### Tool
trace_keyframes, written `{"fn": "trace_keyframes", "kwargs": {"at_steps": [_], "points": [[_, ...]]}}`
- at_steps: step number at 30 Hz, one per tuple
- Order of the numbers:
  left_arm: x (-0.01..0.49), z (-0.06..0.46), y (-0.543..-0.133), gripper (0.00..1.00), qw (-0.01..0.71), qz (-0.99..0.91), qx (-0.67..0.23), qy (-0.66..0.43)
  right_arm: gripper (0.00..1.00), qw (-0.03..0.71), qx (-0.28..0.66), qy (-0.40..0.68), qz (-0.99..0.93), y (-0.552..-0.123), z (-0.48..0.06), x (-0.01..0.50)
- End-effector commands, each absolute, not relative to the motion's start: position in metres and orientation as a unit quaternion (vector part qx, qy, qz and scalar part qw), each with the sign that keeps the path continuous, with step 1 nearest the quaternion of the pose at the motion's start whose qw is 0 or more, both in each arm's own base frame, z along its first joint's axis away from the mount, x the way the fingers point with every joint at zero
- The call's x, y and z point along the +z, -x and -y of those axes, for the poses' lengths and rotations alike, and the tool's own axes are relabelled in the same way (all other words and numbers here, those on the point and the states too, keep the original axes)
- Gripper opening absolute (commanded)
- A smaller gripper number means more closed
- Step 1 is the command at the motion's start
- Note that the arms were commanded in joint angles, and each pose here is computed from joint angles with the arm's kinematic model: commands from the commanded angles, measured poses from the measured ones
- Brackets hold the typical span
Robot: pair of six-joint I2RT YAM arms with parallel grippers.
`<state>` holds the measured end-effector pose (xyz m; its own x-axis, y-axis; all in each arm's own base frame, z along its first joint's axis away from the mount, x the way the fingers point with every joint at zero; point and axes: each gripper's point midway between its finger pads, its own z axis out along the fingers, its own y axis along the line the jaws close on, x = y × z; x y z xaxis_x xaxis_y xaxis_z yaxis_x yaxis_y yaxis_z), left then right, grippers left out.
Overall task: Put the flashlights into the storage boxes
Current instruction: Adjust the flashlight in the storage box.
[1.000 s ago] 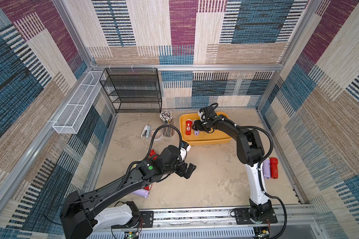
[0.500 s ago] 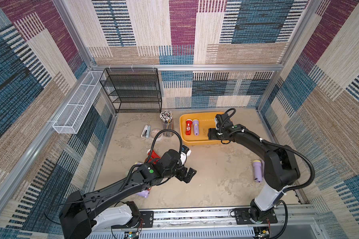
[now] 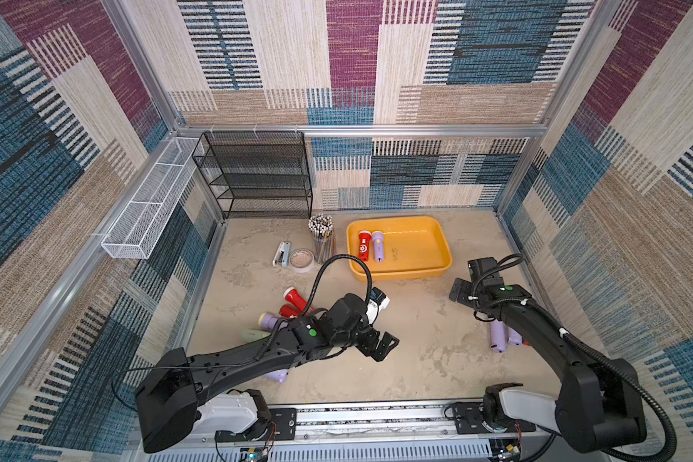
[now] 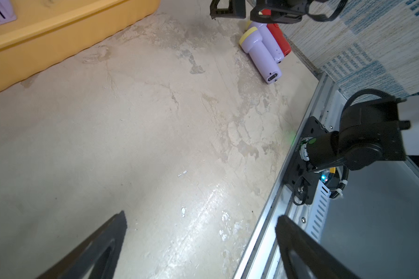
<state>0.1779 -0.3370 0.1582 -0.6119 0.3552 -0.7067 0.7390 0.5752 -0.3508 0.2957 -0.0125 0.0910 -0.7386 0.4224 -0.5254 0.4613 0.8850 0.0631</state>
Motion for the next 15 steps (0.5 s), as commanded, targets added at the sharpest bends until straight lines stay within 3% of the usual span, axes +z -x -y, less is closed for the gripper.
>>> {"fn": "trace_keyframes", "kwargs": {"at_steps": [1,15], "points": [[0.17,0.348,-0.174,0.99,0.306,-0.821,-0.342,-0.339,1.0,0.286,-0.05,-0.293,-0.911,-0.292,0.027,0.093],[0.171,0.373,-0.171,0.99,0.291,-0.819,-0.34,-0.36,1.0,0.297,-0.081,-0.386,-0.87,-0.276,0.071,0.092]]}}
